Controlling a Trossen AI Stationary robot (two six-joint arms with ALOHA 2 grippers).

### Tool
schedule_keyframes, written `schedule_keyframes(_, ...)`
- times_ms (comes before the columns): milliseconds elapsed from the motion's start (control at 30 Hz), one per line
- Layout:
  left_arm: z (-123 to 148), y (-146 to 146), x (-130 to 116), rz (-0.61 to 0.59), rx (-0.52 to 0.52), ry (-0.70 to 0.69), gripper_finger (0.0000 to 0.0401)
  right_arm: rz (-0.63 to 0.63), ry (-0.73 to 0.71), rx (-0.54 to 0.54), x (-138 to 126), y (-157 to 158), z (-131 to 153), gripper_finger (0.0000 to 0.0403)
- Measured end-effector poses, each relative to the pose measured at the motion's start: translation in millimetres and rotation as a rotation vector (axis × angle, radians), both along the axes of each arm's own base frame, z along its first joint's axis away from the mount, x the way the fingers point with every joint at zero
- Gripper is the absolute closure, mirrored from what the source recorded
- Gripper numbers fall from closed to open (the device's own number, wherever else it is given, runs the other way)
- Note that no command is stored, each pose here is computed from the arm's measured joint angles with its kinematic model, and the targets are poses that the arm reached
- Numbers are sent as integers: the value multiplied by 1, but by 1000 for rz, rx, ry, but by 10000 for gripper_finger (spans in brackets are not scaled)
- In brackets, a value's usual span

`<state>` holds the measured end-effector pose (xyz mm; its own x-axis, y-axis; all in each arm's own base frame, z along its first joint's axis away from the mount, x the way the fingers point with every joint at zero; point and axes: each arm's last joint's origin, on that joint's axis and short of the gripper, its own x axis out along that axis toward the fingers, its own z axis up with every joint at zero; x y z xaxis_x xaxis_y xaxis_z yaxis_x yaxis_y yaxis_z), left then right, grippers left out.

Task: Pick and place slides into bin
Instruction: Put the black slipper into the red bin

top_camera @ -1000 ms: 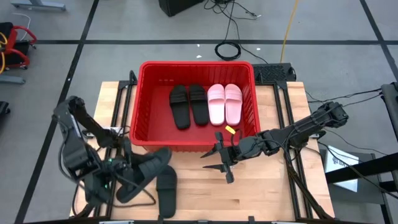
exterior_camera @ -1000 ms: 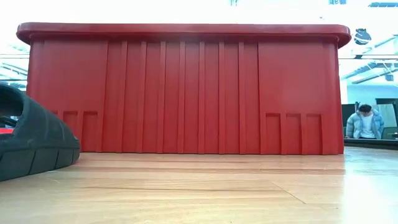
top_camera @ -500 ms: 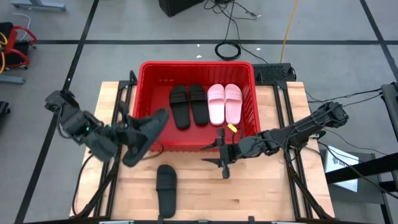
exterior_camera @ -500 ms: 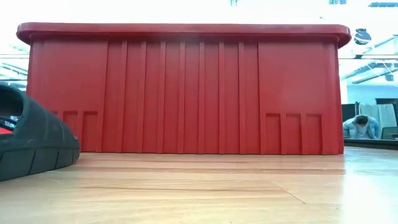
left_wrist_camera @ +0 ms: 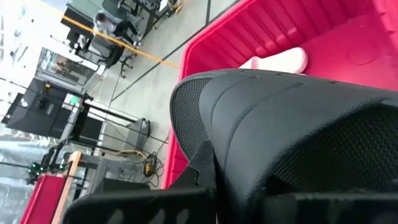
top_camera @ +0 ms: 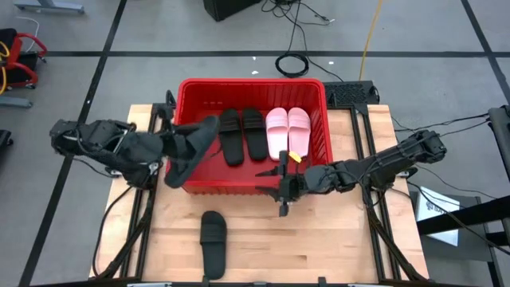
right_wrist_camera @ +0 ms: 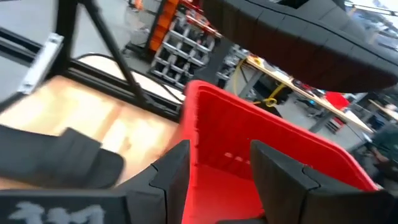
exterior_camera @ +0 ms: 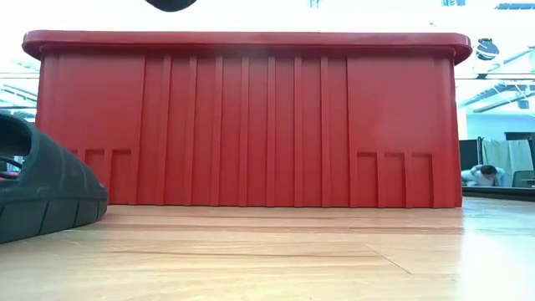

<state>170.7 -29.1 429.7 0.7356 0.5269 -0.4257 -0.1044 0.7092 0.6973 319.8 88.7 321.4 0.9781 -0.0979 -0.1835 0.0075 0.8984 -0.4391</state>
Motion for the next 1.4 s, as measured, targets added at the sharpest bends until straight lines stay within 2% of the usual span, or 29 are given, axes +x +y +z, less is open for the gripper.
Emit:
schedule_keyframes(267, 1, 37, 7, 32, -52, 31, 392, -158, 38, -11, 4, -53, 1, 248)
schedule_keyframes(533, -7, 83, 12, 195, -88, 52, 391, -311, 68, -15, 1, -105, 2, 248)
schedule_keyframes(633, -20, 98, 18, 230, -107, 81, 394, -344, 83, -31, 0, -117, 1, 248)
schedule_keyframes(733, -39, 110, 25, 211, -132, 127, 398, -368, 92, -37, -1, -125, 1, 248)
schedule_keyframes(867, -63, 123, 36, 233, -118, 151, 389, -330, 110, -15, -2, -135, -1, 248)
schedule_keyframes(1000, -91, 135, 40, 275, -128, 189, 395, -307, 109, -6, -3, -143, -1, 248)
schedule_keyframes(1267, -133, 154, 43, 369, -151, 220, 387, -362, 117, -56, -7, -165, 0, 248)
schedule_keyframes(1400, -151, 162, 47, 419, -146, 278, 395, -398, 122, -66, -10, -177, 0, 248)
